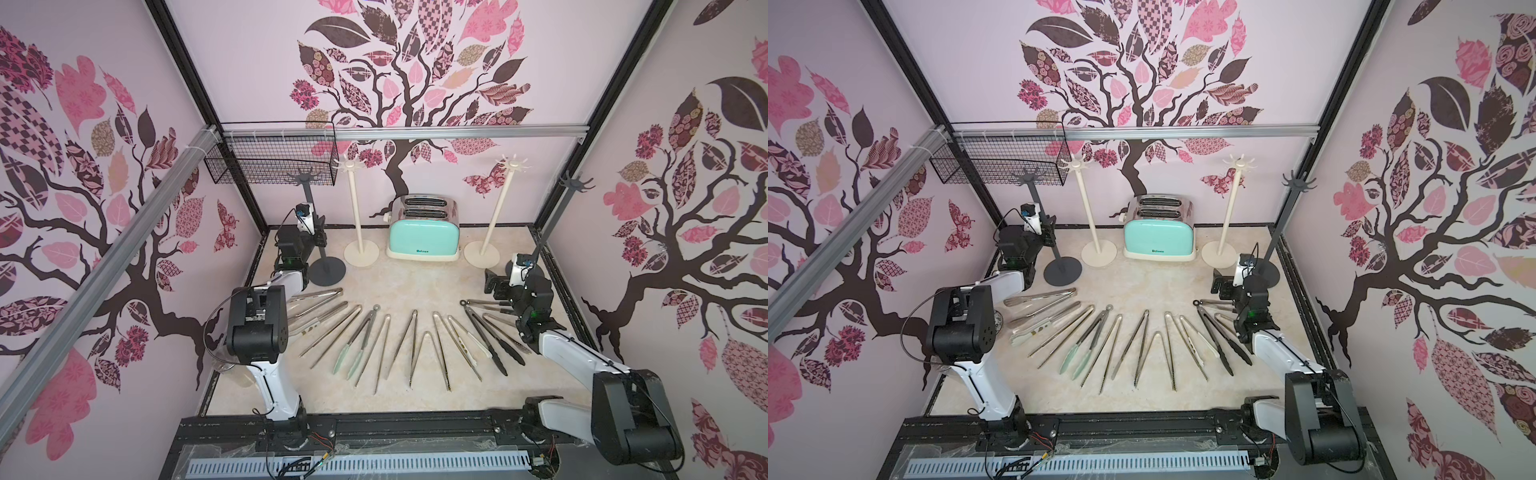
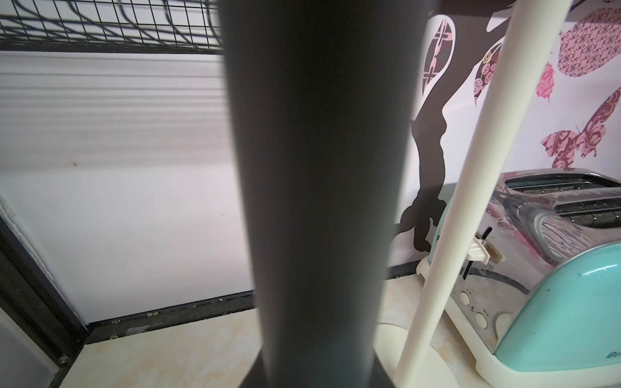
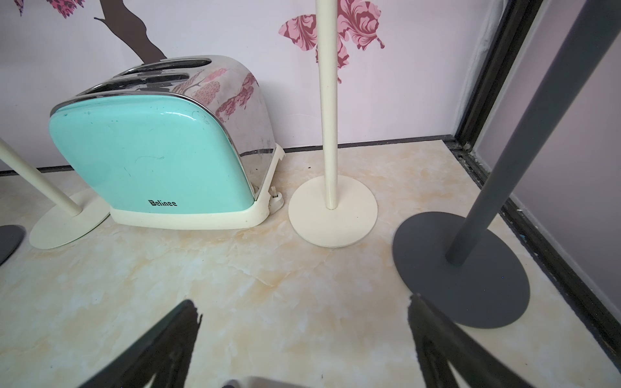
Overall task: Hang food tongs on kitchen utensil racks
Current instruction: Pick up the rack from the center of the board, then place the rack at the center of the board.
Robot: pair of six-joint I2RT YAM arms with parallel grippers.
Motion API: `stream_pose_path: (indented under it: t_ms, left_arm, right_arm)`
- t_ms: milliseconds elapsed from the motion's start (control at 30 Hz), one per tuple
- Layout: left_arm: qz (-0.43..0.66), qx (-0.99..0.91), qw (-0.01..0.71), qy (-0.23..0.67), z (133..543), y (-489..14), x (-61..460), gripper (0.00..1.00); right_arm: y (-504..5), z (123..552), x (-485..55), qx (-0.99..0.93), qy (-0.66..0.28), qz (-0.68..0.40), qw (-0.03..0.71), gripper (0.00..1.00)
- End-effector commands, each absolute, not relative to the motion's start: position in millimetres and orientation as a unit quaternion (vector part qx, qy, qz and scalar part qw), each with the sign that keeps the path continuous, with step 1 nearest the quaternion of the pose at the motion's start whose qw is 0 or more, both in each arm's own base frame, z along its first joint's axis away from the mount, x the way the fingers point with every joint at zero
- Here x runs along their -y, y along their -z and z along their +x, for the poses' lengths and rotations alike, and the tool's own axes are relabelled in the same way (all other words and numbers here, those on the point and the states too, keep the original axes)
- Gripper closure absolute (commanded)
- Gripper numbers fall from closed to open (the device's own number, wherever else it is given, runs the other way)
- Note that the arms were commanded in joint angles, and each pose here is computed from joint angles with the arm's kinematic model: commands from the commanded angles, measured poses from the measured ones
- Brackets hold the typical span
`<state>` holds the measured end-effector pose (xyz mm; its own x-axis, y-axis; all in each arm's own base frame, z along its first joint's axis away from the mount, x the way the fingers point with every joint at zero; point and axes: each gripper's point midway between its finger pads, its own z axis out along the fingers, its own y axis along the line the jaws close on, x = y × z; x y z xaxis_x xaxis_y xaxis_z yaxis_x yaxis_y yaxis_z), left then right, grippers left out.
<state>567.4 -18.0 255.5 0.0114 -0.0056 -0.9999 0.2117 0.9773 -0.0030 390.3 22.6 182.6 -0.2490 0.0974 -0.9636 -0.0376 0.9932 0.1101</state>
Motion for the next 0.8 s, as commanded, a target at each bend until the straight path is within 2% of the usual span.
stream_pose_path:
  t_ms: [0,367,533,767]
  left_arm:
    - [0.083,-0.615,0.782,0.058,545.3,-347.6,18.3,1.0]
    - [0.101,-0.599,0.793,0.053,511.1,-388.1,34.7,1.0]
    - [0.128,-0.608,0.782,0.053,484.8,-397.0,64.9,1.0]
    - [0.153,-0.628,0.76,0.071,446.6,-385.0,122.6,1.0]
  right_arm:
    - [-198.5,391.3,-27.0,-0.776,-0.063,0.013,0.627,0.0]
    - [-205.7,383.1,-30.2,-0.768,-0.078,0.014,0.636,0.01]
    - [-206.9,379.7,-31.5,-0.766,-0.085,0.016,0.636,0.0]
    - [-218.4,374.4,-34.8,-0.758,-0.106,0.022,0.643,0.01]
